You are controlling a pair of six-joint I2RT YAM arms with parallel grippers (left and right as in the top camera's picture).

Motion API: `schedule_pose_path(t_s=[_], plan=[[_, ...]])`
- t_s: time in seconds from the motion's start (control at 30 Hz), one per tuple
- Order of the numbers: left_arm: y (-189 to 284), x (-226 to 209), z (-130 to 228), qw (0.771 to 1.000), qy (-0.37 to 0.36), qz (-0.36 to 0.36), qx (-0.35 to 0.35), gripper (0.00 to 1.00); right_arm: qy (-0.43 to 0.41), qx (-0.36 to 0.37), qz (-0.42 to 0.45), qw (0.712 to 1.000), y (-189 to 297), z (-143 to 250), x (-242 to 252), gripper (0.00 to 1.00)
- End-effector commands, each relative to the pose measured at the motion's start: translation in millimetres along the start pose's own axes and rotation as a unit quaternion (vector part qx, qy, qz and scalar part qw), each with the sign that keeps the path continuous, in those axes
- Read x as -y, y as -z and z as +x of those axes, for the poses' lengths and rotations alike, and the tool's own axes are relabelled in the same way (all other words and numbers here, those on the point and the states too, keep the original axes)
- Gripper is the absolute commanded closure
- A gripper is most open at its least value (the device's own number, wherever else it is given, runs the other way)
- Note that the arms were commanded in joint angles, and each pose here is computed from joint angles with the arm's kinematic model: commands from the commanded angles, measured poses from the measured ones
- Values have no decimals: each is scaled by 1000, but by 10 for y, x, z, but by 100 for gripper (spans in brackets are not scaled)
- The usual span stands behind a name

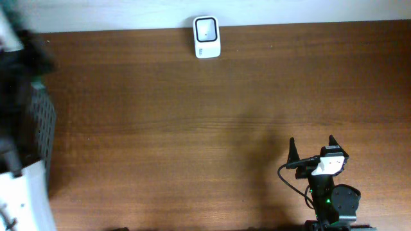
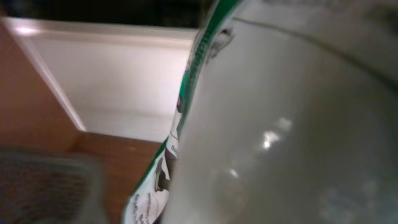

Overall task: Scan the item barcode
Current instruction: 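Carry the green packet to the scanner and lower it onto the table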

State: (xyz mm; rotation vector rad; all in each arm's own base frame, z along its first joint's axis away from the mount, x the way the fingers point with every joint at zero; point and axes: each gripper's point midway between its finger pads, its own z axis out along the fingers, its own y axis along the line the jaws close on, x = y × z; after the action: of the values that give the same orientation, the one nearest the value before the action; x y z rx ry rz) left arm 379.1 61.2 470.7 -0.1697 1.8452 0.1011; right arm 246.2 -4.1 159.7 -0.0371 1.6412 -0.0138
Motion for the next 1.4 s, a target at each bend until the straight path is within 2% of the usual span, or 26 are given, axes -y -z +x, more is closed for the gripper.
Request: schedule_pose_path(t_s=[0.0,0.13,0.23,0.37,0.53,0.67,0.87,1.0,1.2,1.27,1.3,1.33,1.37], plan=[[-247,536,304,997,-58,-4,-53,100,2,-3,-4,1000,-4,35,-8,2],[-510,1136,959,981,-119,22,-154,100,2,-3,-4,1000,-4,35,-8,2],[-714,1449,1575,956,-161,35,-244,100,2,-3,-4,1000,-4,35,-8,2],[-917,1783,2407,917,-187,35,-350,100,2,-3,-4,1000,-4,35,-8,2],[-930,1984,3114,882,-182,5,-435,100,2,-3,-4,1000,-4,35,-8,2],[-819,1821,3507,856,-167,-108,-476,100,2,-3,-4,1000,-4,35,-8,2],[-699,1835,3864,834,-148,-174,-503,100,2,-3,-4,1000,-4,35,-9,2],[-685,1998,4154,829,-120,-190,-513,100,2,-3,-4,1000,-4,35,-8,2],[-705,2354,4627,811,-79,-138,-563,100,3,-3,-4,1000,-4,35,-8,2],[-718,2400,4683,809,-72,-131,-568,93,2,-3,-4,1000,-4,35,-8,2],[-727,2435,4692,809,-65,-124,-570,86,2,-3,-4,1000,-4,35,-8,2],[-735,2473,4700,810,-59,-118,-571,71,2,-3,-4,1000,-4,35,-8,2],[-745,2519,4709,811,-51,-110,-572,64,2,-3,-4,1000,-4,35,-8,2]])
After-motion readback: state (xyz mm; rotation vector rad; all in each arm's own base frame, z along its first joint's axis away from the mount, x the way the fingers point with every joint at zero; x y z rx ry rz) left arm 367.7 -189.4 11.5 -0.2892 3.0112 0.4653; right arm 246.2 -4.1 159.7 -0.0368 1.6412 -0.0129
